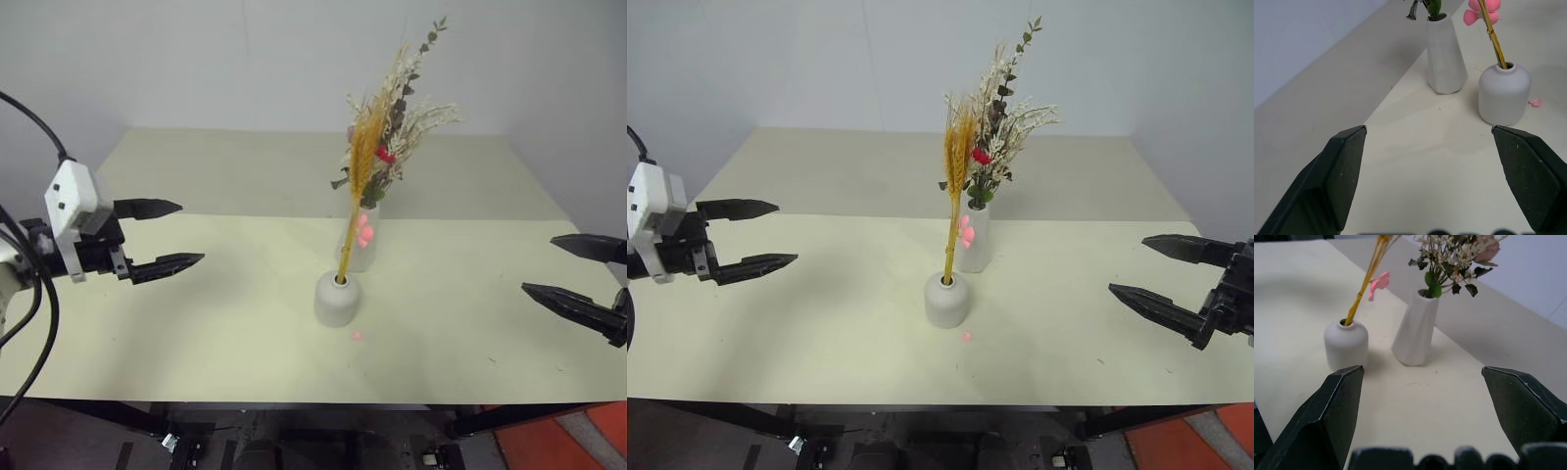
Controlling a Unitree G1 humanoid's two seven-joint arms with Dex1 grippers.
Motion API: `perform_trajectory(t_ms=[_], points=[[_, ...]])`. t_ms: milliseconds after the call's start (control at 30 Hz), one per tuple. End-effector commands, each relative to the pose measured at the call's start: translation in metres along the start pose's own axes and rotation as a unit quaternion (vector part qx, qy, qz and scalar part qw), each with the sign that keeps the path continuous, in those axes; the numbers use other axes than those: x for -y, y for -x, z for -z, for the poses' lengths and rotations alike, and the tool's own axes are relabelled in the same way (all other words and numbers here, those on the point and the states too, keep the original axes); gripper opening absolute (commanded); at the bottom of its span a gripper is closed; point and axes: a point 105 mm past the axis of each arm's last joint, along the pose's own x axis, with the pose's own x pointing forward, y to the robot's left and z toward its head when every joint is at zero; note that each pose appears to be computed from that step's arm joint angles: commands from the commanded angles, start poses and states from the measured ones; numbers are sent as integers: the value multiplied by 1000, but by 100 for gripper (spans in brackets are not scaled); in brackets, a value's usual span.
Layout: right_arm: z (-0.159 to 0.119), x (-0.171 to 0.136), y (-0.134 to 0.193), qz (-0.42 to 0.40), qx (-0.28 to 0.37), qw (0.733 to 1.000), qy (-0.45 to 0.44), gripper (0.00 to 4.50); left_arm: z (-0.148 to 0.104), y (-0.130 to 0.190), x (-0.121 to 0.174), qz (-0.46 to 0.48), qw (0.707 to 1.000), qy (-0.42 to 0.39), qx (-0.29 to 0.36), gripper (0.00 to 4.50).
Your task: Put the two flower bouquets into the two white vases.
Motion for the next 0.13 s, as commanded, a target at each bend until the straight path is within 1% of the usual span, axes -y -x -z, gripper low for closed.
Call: perform_trajectory(t_ms=[33, 133], points=[[0, 1, 3, 23, -17, 998, 51, 450, -7, 2, 7, 1, 1000, -18, 1, 447], [-2, -2, 6, 28, -9, 998, 59, 450, -10, -2, 6, 0, 1000, -25, 10, 447]])
